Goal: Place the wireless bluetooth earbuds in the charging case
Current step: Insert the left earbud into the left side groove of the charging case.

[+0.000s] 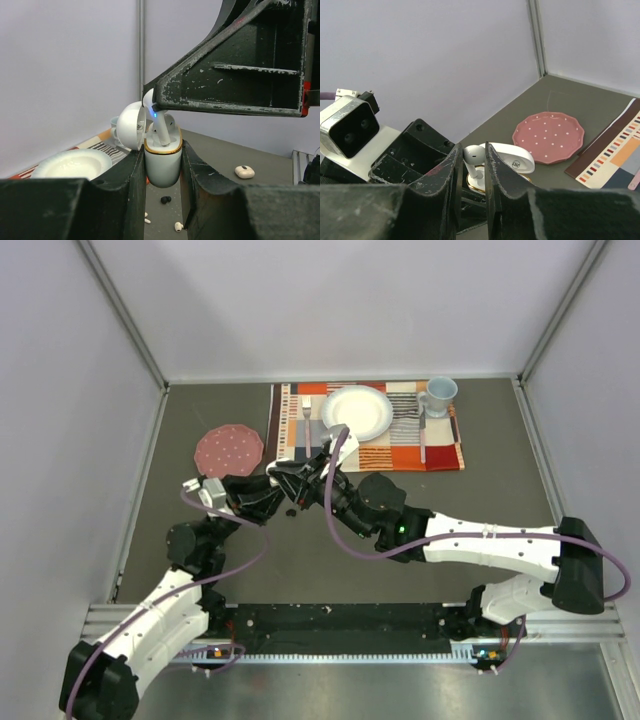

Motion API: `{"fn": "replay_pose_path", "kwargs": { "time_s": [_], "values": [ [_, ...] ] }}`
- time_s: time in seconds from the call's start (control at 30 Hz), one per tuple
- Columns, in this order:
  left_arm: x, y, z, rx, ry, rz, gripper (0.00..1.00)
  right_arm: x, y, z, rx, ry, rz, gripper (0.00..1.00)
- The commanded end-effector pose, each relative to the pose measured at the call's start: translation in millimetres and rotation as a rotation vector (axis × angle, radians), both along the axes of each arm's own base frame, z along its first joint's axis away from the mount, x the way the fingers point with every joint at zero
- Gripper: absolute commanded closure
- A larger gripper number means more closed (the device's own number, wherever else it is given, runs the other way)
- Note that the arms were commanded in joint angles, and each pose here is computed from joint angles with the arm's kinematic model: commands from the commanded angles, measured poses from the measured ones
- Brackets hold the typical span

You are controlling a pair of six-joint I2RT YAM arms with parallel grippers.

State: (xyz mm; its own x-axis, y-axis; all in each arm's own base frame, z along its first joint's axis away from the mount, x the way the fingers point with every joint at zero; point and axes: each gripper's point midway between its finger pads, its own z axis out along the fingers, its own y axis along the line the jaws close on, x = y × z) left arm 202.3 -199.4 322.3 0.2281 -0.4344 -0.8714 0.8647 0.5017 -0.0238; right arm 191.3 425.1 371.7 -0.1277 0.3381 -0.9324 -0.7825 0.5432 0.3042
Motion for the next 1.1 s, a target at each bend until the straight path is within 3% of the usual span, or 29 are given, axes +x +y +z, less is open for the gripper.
{"fn": "replay_pose_path", "kwargs": {
  "time_s": [0.0,1.07],
  "values": [
    [-2.0,4.3,20.5,-0.023,-0.064,0.026,1.00,-1.1,-0.6,22.3,0.046,-0.019,-0.015,0.89],
    [-4.2,7.8,25.2,-0.044,-0.074,0.036,1.00,15.1,-1.3,0.8,0.031,0.057,-0.014,0.88]
  ]
}}
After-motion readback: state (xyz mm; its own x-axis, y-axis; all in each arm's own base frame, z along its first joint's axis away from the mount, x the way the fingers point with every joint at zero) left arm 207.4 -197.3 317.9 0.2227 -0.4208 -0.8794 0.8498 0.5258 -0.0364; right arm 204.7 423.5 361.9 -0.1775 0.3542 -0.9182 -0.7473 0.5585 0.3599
